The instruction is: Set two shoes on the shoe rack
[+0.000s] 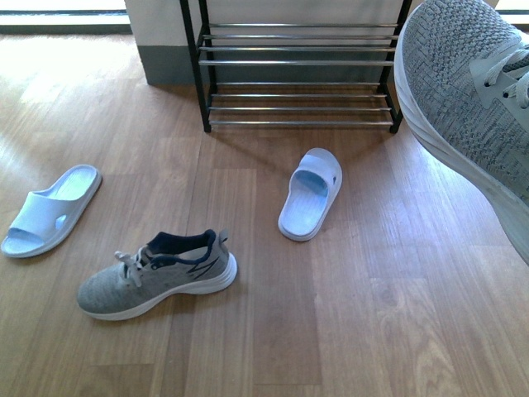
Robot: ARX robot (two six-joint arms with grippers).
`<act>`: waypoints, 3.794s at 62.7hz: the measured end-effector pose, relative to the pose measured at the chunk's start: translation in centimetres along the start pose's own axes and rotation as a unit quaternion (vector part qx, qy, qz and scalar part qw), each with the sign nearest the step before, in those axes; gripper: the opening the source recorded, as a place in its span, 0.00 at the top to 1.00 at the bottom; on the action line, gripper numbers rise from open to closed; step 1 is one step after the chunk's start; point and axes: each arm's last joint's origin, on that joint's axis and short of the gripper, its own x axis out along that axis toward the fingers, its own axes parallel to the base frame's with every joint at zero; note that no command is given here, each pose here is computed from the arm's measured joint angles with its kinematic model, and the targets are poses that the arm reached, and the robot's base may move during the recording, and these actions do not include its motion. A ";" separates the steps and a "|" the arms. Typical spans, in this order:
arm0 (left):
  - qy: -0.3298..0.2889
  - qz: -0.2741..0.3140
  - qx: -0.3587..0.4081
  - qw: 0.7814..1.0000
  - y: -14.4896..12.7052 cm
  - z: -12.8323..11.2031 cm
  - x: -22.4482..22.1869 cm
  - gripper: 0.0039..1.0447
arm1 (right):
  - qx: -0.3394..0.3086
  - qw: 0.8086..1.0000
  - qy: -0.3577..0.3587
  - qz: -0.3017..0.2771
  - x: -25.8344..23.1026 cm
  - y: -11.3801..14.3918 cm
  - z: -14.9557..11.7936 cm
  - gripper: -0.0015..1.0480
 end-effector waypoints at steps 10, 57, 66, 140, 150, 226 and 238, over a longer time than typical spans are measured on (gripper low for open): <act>0.000 0.000 0.000 1.000 0.0 0.0 0.0 0.09 | 0.000 1.000 0.000 0.000 0.0 0.0 0.0 0.99; 0.278 0.246 -0.269 0.889 -3.4 -4.6 15.0 0.09 | 0.003 1.000 0.002 -0.002 0.0 -0.1 0.0 0.99; 0.376 0.273 -0.302 0.833 -5.0 -11.9 19.9 0.09 | 0.003 1.000 0.002 -0.002 0.0 -0.1 0.0 0.99; 0.434 0.430 -0.402 0.682 -5.0 -26.8 21.4 0.09 | 0.003 1.000 0.002 -0.002 0.0 -0.1 0.0 0.99; 0.446 0.401 -0.408 0.688 -5.3 -27.6 23.9 0.09 | 0.003 1.000 0.002 -0.002 0.0 -0.1 0.0 0.99; 0.463 0.333 -0.272 0.776 -6.1 -26.2 25.0 0.99 | 0.003 1.000 0.002 -0.002 0.0 -0.1 0.0 0.99; 0.413 0.225 -0.187 0.862 -7.8 -19.4 24.6 0.99 | 0.003 1.000 0.002 -0.002 0.0 -0.1 0.0 0.99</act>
